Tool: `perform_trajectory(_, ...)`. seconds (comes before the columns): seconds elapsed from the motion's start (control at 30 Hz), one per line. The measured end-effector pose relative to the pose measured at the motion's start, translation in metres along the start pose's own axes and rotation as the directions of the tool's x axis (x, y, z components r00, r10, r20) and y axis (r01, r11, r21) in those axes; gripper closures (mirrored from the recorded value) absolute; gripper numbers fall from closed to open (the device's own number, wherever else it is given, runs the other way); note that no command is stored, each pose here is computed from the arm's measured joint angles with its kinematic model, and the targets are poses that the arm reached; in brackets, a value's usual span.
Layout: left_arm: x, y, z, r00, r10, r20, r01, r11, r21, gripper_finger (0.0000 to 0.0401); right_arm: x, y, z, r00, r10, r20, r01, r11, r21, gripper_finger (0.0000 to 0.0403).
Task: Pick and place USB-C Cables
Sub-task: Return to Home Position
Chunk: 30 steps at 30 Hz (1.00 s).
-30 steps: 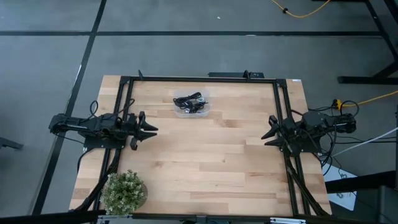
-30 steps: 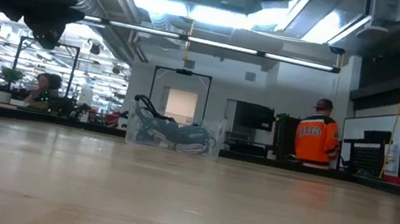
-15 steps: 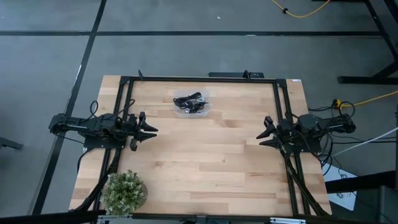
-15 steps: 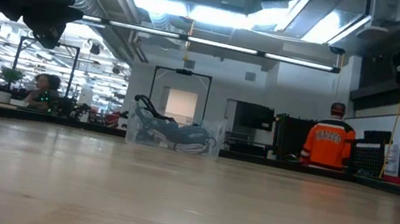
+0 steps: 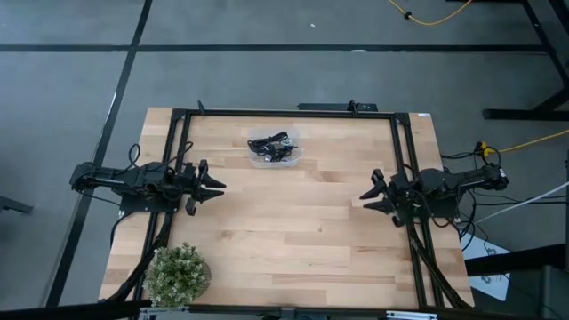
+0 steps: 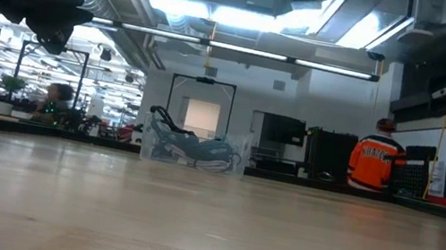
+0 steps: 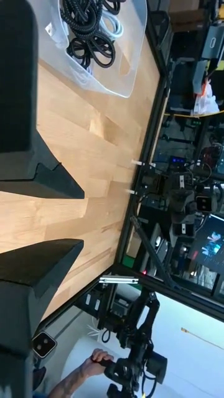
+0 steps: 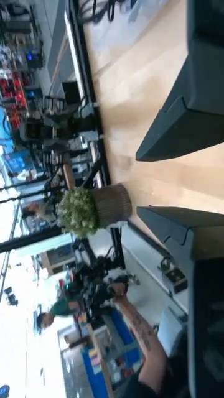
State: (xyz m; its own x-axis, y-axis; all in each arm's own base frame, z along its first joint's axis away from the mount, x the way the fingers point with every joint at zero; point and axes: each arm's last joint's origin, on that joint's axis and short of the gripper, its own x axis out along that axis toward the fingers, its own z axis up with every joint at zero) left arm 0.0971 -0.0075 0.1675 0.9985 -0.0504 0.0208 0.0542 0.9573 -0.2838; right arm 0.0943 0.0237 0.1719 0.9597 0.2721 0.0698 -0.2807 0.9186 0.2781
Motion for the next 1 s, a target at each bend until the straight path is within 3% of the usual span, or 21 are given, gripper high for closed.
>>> perform_trajectory(0.23,0.0,-0.0001,-0.0001,1.0,-0.003,-0.001,0.003,1.0,-0.021,0.0293,0.0001,-0.0022,-0.0037,0.998,-0.049,-0.031,0.049,0.999,0.001,0.027)
perform_trajectory(0.47,0.0,-0.0001,-0.0001,1.0,-0.003,-0.001,0.003,1.0,-0.02,0.0293,0.0001,-0.0018,-0.0038,0.999,-0.035,-0.035,0.04,0.988,0.151,0.0269)
perform_trajectory(1.0,0.0,-0.0001,-0.0001,1.0,-0.002,-0.001,0.002,1.0,-0.018,0.0293,0.0001,-0.0019,-0.0039,0.999,-0.035,-0.036,0.04,0.987,0.155,0.0269)
